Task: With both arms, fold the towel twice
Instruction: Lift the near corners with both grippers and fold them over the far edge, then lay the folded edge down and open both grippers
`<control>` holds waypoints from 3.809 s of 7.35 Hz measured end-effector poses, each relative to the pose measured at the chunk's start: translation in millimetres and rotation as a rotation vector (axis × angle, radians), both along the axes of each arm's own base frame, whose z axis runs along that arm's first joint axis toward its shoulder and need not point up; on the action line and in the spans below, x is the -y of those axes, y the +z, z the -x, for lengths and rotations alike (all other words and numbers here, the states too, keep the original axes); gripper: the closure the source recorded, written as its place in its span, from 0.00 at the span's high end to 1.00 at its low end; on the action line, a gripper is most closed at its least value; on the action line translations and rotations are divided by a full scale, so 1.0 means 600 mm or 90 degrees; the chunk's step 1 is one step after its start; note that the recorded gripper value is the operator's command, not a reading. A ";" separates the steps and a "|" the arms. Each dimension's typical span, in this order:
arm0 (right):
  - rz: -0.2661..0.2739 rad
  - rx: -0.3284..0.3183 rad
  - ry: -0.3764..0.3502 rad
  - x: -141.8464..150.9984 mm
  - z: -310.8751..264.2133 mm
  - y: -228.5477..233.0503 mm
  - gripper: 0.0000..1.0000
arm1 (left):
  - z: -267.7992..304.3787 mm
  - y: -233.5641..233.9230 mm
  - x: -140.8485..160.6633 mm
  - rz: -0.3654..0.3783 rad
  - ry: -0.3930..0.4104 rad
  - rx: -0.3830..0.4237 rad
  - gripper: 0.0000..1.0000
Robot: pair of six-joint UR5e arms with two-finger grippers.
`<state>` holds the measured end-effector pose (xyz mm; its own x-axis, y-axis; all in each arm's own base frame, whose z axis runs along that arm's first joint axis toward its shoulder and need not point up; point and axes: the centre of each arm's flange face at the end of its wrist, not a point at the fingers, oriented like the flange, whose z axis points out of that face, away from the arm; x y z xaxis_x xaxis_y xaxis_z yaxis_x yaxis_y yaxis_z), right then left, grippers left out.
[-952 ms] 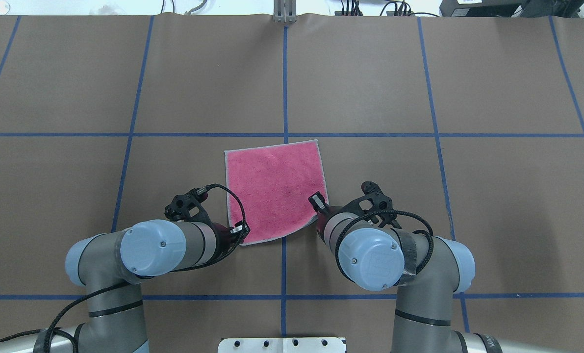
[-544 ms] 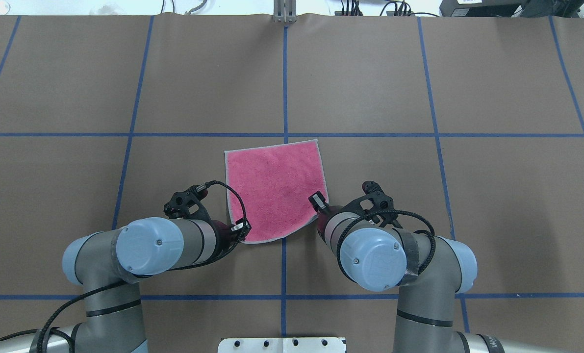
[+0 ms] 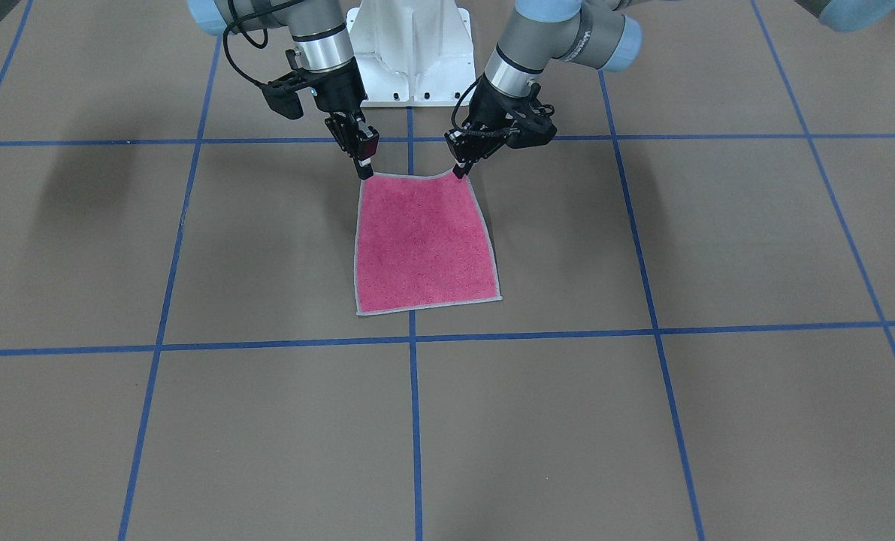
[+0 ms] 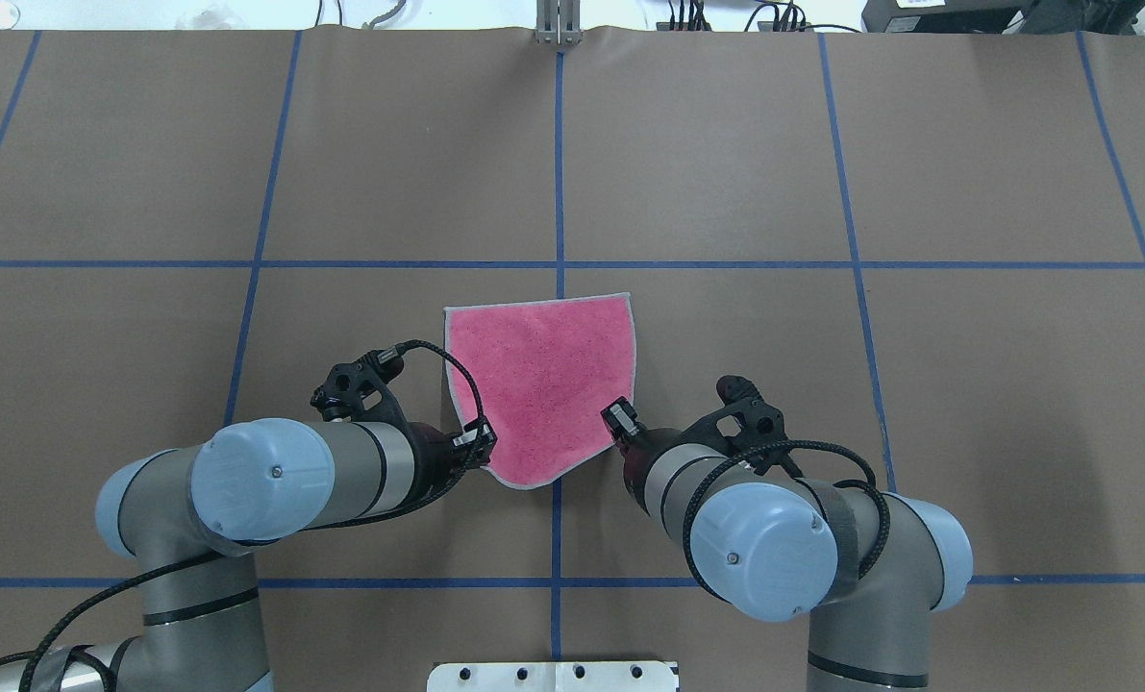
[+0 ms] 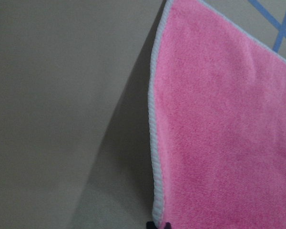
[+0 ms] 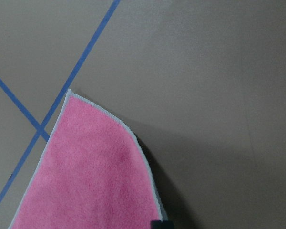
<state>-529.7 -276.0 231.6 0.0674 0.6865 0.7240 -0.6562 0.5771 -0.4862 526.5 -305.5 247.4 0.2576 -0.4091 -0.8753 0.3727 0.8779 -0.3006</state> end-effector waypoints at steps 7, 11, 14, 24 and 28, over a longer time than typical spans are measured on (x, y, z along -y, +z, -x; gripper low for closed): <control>-0.011 -0.030 0.046 0.088 -0.011 0.014 0.00 | 0.038 -0.019 0.078 -0.057 -0.045 0.009 0.00; -0.012 -0.034 0.072 0.136 -0.008 0.005 0.00 | 0.023 -0.014 0.117 -0.057 -0.072 0.026 0.00; -0.007 -0.053 0.081 0.159 0.001 0.023 0.00 | 0.016 0.009 0.142 -0.049 -0.082 0.047 0.00; -0.009 -0.072 0.092 0.197 0.018 0.026 0.00 | -0.018 0.023 0.179 -0.040 -0.093 0.068 0.00; -0.007 -0.079 0.093 0.214 0.050 0.016 0.00 | -0.026 0.026 0.186 -0.039 -0.094 0.072 0.00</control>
<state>-559.5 -404.6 241.1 0.0559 0.6880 0.7236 -0.7878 0.4756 -0.3913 542.3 -417.2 263.1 0.2967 -0.3961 -0.8689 0.5266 0.8270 -0.1972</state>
